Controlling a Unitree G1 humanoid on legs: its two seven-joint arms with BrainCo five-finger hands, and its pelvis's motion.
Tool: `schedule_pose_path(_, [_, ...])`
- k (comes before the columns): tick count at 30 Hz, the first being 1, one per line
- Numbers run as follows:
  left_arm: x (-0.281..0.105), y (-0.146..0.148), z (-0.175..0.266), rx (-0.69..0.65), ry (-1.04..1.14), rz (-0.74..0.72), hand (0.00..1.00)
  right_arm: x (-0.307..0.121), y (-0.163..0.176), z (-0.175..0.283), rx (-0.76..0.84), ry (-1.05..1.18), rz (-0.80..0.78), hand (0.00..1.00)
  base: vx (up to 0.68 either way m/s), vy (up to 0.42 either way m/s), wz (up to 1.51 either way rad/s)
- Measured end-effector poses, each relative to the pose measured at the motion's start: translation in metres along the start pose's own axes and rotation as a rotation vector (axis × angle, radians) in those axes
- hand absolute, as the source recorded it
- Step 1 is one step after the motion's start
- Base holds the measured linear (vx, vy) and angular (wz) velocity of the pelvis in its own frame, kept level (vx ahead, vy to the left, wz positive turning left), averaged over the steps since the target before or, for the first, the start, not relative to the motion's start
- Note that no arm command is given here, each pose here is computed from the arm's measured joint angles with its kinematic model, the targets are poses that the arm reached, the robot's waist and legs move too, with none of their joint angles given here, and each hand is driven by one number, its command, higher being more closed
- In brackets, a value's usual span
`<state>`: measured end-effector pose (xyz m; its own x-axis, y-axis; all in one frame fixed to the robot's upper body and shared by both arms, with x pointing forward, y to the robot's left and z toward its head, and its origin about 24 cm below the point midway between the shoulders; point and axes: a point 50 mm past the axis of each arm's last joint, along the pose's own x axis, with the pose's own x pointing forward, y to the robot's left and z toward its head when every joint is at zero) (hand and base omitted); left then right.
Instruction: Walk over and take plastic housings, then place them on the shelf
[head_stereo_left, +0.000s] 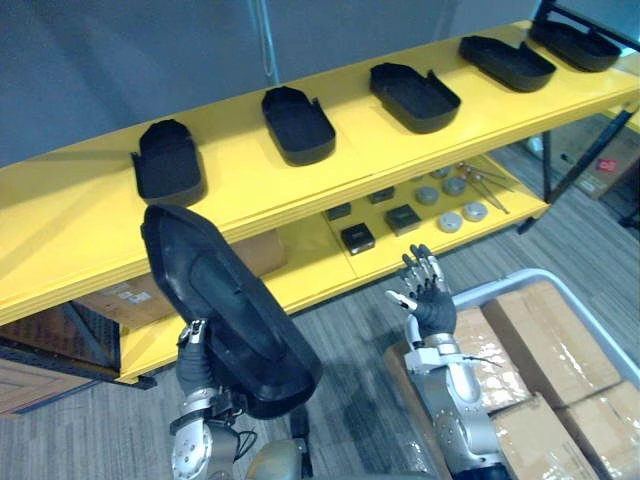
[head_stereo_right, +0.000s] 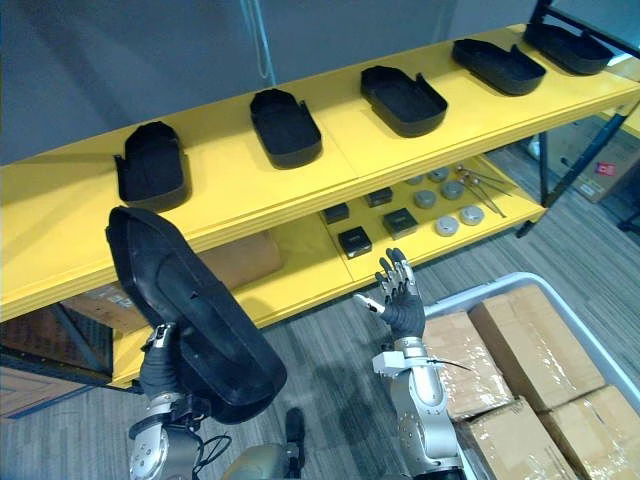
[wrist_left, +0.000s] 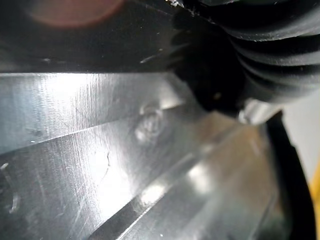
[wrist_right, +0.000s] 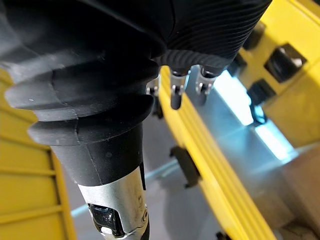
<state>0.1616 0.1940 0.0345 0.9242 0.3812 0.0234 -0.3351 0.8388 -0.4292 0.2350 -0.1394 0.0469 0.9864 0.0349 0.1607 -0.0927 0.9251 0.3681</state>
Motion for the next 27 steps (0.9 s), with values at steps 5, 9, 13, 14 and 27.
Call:
schedule_pose_path(5, [0.006,-0.010,0.009,0.006,-0.046,-0.082,1.00,-0.005,-0.010,-0.003,-0.016,0.002,-0.016,0.00,0.06,0.140,0.46])
schedule_pose_path(9, [0.017,-0.020,0.015,0.053,-0.079,-0.162,1.00,-0.018,-0.007,-0.004,-0.033,0.010,-0.002,0.00,0.09,0.020,1.11])
schedule_pose_path(13, [0.025,-0.021,0.011,0.065,-0.066,-0.181,1.00,-0.022,-0.006,0.008,-0.076,-0.029,0.037,0.00,0.10,-0.071,0.88])
schedule_pose_path(14, [0.024,-0.018,0.010,0.081,-0.058,-0.175,1.00,-0.022,-0.006,0.011,-0.083,-0.041,0.048,0.00,0.11,-0.104,0.55])
schedule_pose_path(27, [0.029,-0.033,0.026,0.065,-0.170,-0.207,1.00,-0.008,-0.004,0.036,-0.157,-0.181,0.072,0.00,0.19,-0.044,0.03])
